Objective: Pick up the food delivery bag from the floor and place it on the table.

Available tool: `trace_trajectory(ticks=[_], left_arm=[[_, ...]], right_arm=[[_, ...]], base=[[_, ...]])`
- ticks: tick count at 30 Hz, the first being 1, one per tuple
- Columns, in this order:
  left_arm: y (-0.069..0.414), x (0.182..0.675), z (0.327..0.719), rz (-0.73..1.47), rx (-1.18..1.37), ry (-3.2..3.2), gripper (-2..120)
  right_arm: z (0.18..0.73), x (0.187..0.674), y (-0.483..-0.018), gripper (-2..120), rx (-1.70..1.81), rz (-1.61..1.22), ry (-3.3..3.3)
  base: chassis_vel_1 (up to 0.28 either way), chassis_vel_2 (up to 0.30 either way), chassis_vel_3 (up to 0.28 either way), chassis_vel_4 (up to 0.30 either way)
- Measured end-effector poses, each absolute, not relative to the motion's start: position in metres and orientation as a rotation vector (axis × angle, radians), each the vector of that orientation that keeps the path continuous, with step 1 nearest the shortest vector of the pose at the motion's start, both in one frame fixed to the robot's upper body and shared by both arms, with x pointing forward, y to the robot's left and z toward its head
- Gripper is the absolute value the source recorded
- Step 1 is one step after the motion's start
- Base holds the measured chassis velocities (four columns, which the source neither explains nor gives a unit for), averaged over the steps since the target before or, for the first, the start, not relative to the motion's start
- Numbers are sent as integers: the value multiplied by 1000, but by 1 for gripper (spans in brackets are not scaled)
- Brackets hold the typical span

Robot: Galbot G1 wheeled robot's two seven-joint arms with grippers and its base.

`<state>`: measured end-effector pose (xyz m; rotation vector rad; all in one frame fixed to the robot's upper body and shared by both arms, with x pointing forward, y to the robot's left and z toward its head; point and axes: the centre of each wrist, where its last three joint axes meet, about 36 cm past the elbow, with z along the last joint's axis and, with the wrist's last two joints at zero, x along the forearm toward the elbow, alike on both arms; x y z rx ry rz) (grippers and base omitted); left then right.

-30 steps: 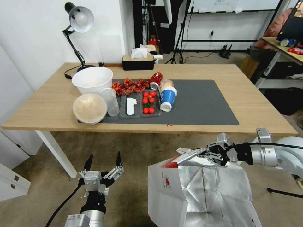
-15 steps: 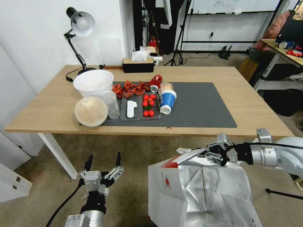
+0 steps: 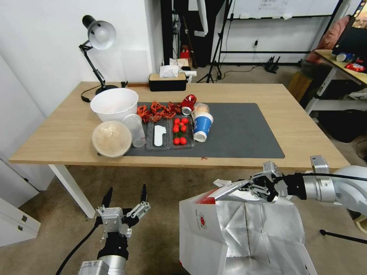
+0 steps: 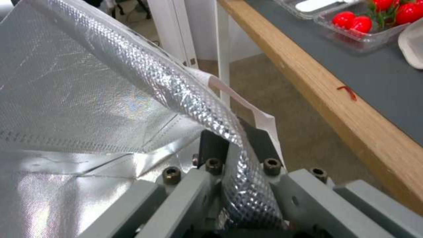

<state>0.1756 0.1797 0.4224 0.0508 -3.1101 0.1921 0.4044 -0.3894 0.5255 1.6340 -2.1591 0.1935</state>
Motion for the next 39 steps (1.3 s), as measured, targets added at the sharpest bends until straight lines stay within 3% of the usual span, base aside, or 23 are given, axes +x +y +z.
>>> trace_trajectory(ticks=[27,39], left_arm=[[184,169,417,183,-10,-3110,100],[182,167,418,187,20,-3131,100]], right_arm=[[520,395,-383,0,1637,176,-2179],[554,405,-391,0,1669,105,-2286]], base=[[0,0,0,0],[0,0,0,0]])
